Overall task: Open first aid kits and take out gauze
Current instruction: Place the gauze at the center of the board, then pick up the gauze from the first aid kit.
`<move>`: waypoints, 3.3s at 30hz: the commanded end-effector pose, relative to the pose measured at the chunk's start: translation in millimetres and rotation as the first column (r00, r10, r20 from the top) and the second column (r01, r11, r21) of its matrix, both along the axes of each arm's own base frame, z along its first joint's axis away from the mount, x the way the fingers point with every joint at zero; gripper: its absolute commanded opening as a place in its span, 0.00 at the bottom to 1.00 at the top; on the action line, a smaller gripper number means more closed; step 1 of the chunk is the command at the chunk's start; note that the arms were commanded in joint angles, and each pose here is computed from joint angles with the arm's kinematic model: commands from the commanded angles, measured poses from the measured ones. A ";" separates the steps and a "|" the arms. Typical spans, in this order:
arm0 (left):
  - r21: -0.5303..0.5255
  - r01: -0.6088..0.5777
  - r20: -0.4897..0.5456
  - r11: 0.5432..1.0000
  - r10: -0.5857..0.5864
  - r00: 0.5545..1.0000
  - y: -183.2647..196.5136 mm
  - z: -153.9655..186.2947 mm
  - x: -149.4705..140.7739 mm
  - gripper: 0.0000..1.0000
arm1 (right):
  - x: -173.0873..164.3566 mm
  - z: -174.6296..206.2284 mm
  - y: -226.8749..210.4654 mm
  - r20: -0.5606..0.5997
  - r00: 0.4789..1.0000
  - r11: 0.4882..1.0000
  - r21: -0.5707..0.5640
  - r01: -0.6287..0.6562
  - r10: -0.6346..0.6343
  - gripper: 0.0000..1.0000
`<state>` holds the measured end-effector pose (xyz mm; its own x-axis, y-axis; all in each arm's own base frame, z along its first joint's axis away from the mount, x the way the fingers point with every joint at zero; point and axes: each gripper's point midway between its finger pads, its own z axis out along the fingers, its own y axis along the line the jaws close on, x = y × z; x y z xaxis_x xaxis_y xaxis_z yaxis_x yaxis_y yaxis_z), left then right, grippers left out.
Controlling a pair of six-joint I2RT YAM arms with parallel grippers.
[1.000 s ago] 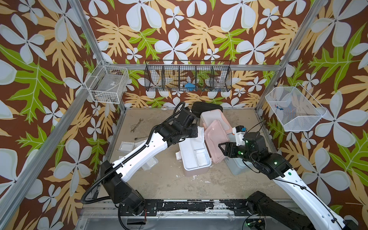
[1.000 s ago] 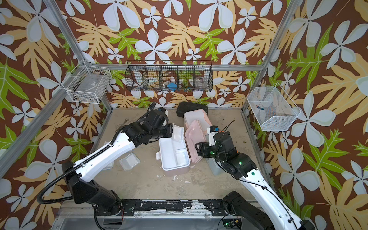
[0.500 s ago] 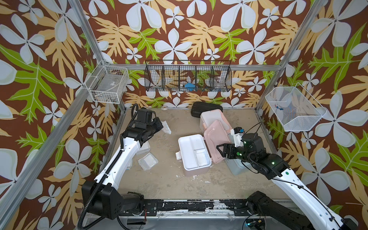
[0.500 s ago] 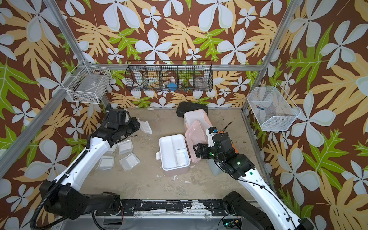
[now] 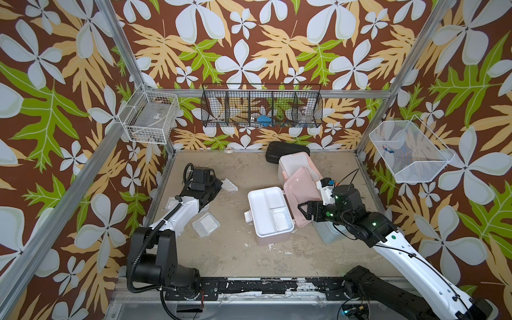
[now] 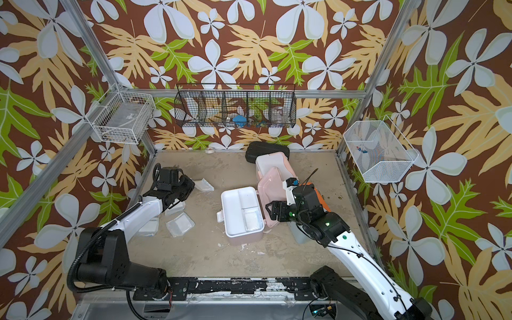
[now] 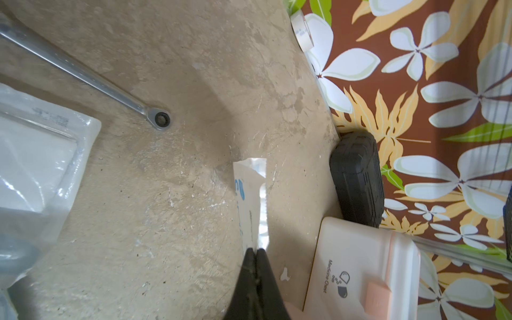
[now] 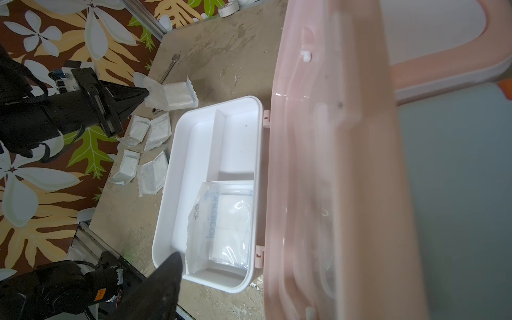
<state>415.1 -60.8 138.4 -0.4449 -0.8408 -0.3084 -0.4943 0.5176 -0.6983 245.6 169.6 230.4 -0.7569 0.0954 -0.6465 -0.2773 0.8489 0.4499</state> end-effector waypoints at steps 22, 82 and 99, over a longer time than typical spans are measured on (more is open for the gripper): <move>0.122 -0.037 -0.001 0.992 0.037 0.999 10.8 6.5 -23.7 0.54 | 4.9 2.9 10.4 0.011 0.999 0.999 0.013 -0.045 0.045 0.85; 0.295 0.729 -0.228 0.618 -0.695 0.681 -264.7 26.9 -185.7 0.04 | -0.6 0.6 -3.6 0.031 1.000 1.000 -0.007 0.002 -0.002 0.85; 0.326 0.561 0.189 0.761 -0.634 0.750 -231.3 219.6 -141.1 0.00 | -0.8 0.9 -2.9 0.031 1.000 1.000 -0.004 -0.001 0.001 0.85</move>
<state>265.6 -308.9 328.7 -0.7543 -0.2832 -0.5923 0.1488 0.8050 -0.5743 243.1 166.2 229.1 -0.7471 0.0955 -0.6578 -0.2824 0.8503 0.4442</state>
